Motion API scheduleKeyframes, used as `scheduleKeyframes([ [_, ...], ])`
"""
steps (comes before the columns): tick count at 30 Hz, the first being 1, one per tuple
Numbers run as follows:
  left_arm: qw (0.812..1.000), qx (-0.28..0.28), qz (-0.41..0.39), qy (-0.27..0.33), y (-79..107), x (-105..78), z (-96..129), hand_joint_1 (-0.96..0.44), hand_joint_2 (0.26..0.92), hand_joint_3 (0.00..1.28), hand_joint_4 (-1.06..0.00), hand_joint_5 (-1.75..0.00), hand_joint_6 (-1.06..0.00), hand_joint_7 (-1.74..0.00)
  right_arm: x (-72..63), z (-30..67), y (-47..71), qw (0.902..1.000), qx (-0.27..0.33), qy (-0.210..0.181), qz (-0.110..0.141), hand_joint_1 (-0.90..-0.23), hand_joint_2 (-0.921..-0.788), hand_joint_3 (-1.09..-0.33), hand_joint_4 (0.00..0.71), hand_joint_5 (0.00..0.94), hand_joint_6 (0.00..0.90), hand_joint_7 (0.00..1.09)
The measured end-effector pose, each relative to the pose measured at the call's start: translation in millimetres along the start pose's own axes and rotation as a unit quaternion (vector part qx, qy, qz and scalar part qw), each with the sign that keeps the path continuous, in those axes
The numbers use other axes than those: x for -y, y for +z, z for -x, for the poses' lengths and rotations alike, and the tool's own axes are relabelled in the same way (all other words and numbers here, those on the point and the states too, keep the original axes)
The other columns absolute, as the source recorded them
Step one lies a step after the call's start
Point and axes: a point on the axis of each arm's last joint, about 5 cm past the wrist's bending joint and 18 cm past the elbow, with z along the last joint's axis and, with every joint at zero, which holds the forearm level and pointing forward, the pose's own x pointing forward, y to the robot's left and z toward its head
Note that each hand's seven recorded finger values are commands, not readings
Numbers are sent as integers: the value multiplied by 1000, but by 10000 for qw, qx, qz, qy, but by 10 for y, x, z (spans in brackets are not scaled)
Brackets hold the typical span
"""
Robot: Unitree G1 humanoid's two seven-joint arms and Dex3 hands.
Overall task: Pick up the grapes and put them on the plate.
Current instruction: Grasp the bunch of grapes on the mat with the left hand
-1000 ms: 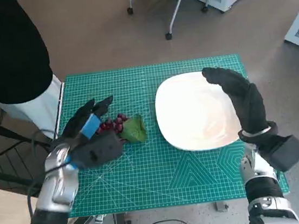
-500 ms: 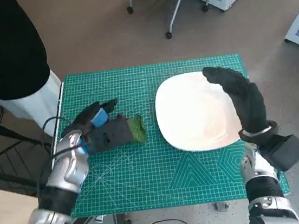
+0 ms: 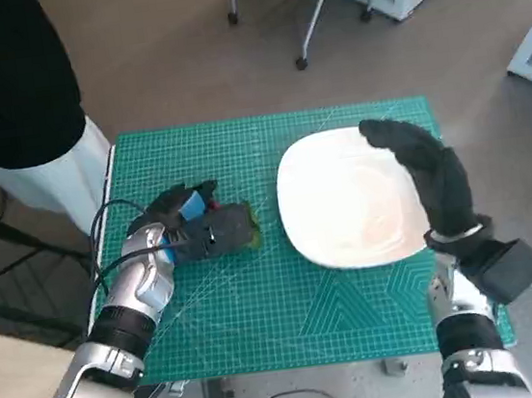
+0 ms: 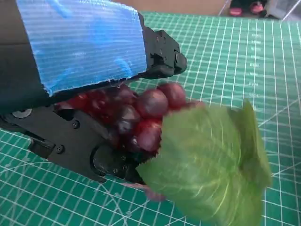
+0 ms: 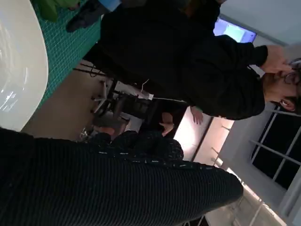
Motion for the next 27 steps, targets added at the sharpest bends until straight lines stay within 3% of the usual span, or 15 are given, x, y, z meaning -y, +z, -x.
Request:
scheduleKeyframes([
  [16, 9997, 121, -218, 77, 94, 21, -77, -360, 766, 0, -72, -4, -219, -5, 15, -1, 0, 10000, -42, 38, 42, -504, -921, -557, 252, 3, 225, 11],
  [27, 9995, 169, -235, 102, 95, 38, -83, -218, 757, 0, -178, -23, -340, -37, 21, -4, 3, 10000, -37, 39, 52, -508, -921, -555, 252, 2, 225, 9],
])
